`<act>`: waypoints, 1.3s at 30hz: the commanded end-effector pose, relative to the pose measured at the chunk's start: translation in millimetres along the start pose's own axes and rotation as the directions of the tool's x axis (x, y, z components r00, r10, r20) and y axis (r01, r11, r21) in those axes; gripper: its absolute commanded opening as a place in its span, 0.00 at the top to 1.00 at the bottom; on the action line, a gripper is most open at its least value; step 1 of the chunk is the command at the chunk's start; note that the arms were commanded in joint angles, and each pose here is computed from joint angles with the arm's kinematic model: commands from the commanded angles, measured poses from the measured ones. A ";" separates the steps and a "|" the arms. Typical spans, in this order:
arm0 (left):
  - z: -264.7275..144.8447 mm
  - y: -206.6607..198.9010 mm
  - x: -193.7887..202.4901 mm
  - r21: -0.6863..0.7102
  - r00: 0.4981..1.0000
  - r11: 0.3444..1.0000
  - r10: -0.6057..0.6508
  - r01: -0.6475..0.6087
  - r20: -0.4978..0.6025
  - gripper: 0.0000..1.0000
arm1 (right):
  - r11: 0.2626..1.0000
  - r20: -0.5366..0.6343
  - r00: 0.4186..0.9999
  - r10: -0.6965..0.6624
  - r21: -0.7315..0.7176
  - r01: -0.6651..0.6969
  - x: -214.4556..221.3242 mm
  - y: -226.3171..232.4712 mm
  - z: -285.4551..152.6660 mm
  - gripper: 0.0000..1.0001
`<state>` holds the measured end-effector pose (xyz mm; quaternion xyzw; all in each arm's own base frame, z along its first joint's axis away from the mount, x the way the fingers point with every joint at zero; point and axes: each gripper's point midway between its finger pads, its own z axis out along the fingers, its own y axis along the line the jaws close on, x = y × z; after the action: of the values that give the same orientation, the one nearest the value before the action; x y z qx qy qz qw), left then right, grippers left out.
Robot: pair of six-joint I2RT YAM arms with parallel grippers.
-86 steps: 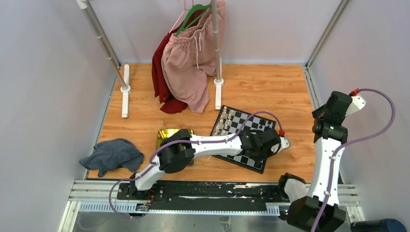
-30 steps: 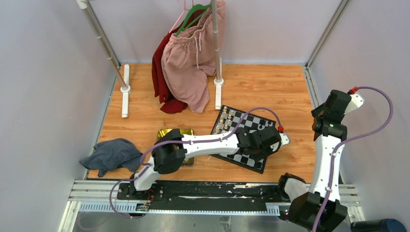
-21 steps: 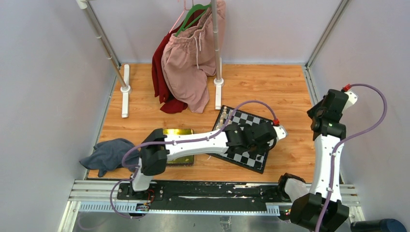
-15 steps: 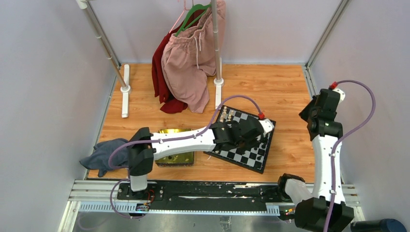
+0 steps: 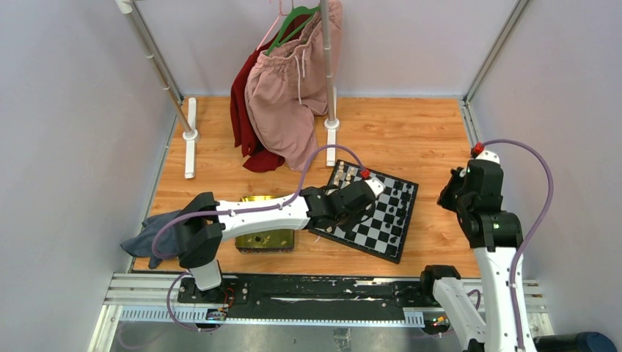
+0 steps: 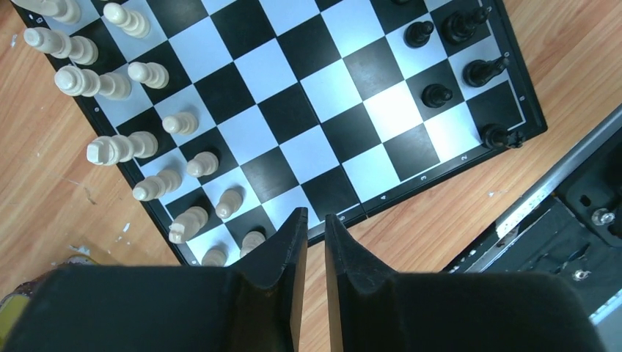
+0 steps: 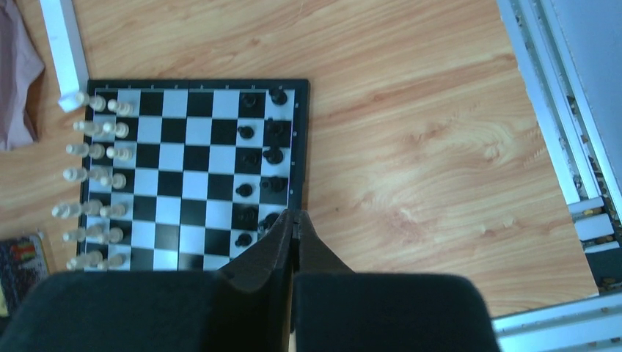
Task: Set up the chess pieces on the board
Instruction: Adjust the chess piece on the chessboard.
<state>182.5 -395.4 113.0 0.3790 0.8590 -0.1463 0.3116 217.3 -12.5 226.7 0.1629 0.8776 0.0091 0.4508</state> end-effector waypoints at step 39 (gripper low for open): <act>16.1 -149.9 18.9 0.534 0.976 0.832 -0.210 0.152 0.050 1.00 | 0.983 0.020 0.996 0.090 -0.164 -0.086 -5.6 31.6 -59.4 1.00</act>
<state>61.5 -478.3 92.5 0.3738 0.8056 -0.4098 0.2081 178.2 27.6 257.6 0.1554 0.8722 0.1051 0.4518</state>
